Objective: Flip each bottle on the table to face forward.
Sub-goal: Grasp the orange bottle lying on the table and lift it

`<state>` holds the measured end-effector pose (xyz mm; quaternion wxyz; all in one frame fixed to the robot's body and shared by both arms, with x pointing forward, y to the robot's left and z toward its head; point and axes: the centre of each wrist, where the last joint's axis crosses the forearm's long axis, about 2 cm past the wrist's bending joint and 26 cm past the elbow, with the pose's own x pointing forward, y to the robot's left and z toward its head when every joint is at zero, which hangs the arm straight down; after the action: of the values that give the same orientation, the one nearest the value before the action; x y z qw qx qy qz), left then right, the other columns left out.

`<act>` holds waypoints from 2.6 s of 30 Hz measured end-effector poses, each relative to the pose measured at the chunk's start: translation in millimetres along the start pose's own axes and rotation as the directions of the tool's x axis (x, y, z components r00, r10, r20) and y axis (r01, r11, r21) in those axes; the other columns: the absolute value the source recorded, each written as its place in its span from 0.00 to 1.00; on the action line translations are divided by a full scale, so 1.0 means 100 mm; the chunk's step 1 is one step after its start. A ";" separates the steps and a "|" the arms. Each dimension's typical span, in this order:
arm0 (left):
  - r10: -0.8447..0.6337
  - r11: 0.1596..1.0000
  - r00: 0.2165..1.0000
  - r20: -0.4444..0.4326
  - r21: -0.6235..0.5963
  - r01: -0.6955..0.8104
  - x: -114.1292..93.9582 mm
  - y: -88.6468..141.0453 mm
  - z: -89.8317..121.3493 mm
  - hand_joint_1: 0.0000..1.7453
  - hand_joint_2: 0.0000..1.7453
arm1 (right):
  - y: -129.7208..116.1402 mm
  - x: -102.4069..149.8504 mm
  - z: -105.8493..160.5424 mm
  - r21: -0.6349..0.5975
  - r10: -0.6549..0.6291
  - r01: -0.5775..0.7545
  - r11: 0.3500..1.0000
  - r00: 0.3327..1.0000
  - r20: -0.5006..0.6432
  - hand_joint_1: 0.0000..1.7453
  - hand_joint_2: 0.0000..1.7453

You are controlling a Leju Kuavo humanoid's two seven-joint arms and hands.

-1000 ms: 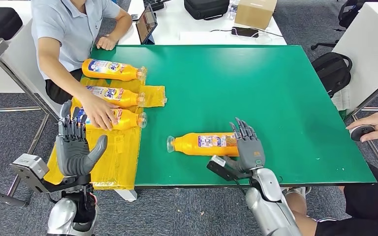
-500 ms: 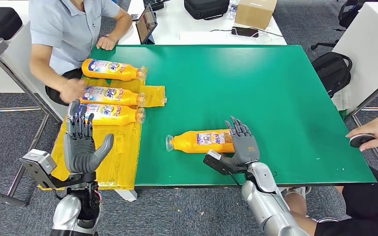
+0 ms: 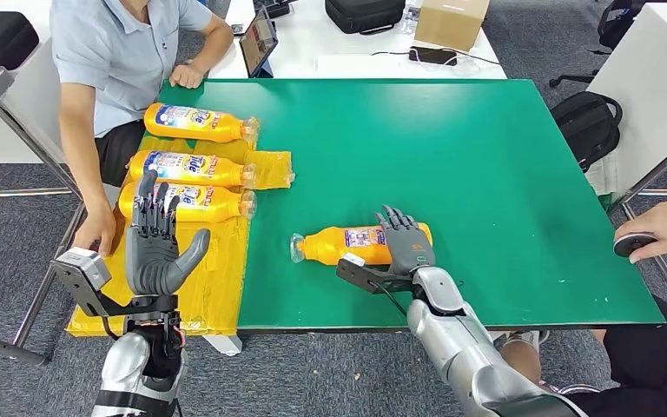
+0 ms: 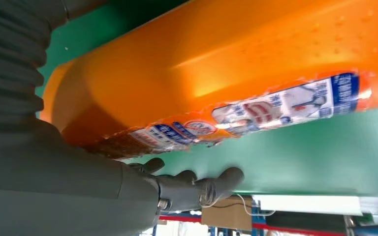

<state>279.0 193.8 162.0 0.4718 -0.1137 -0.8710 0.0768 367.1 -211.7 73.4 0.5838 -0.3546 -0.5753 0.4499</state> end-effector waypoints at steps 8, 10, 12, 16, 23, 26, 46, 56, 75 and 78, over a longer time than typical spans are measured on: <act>0.000 1.000 1.000 -0.014 0.001 0.000 -0.01 0.01 0.02 0.00 1.00 | 0.00 0.08 -0.04 0.054 0.050 -0.050 0.997 0.999 -0.004 0.00 1.00; -0.001 1.000 1.000 -0.021 -0.001 0.001 -0.01 0.02 0.03 0.00 1.00 | -0.01 0.11 -0.06 0.089 0.081 -0.079 0.993 0.997 -0.018 0.00 1.00; -0.005 1.000 1.000 -0.028 -0.004 0.005 -0.01 0.02 0.05 0.00 1.00 | -0.04 0.13 -0.09 0.123 0.107 -0.102 0.987 0.994 -0.033 0.00 1.00; -0.008 1.000 0.999 -0.044 -0.012 0.008 -0.02 0.04 0.06 0.00 1.00 | -0.09 0.17 -0.15 0.162 0.136 -0.127 0.978 0.990 -0.046 0.69 1.00; -0.008 1.000 0.998 -0.061 -0.015 0.007 -0.05 0.07 0.09 0.00 1.00 | -0.11 0.18 -0.19 0.211 0.162 -0.151 0.966 0.986 -0.033 0.99 1.00; -0.009 1.000 0.998 -0.065 -0.013 0.008 -0.06 0.07 0.09 0.00 1.00 | -0.11 0.22 -0.19 0.219 0.182 -0.171 0.961 0.983 -0.034 1.00 1.00; -0.026 1.000 0.995 -0.100 -0.019 0.024 -0.19 0.10 0.10 0.00 1.00 | -0.07 0.32 -0.17 0.168 -0.184 0.151 0.974 0.963 0.198 1.00 1.00; -0.164 0.986 0.974 -0.156 -0.048 0.159 -0.28 0.04 0.11 0.00 1.00 | -0.01 0.37 -0.10 0.072 -0.326 0.319 0.945 0.909 0.260 0.99 1.00; -0.027 0.986 0.965 -0.262 -0.168 -0.018 -0.51 -0.28 0.65 0.00 1.00 | -0.40 0.81 0.26 -0.239 -0.521 0.749 0.618 0.618 0.588 0.85 1.00; -0.010 0.979 0.969 -0.248 -0.199 -0.041 -0.50 -0.33 0.72 0.00 1.00 | -0.40 0.85 0.30 -0.203 -0.531 0.755 0.624 0.600 0.599 0.91 1.00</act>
<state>241.0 147.1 90.7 0.5621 -0.1768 -0.8076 -0.0233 336.3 -149.3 142.8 0.4495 -0.1118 -0.8763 0.1323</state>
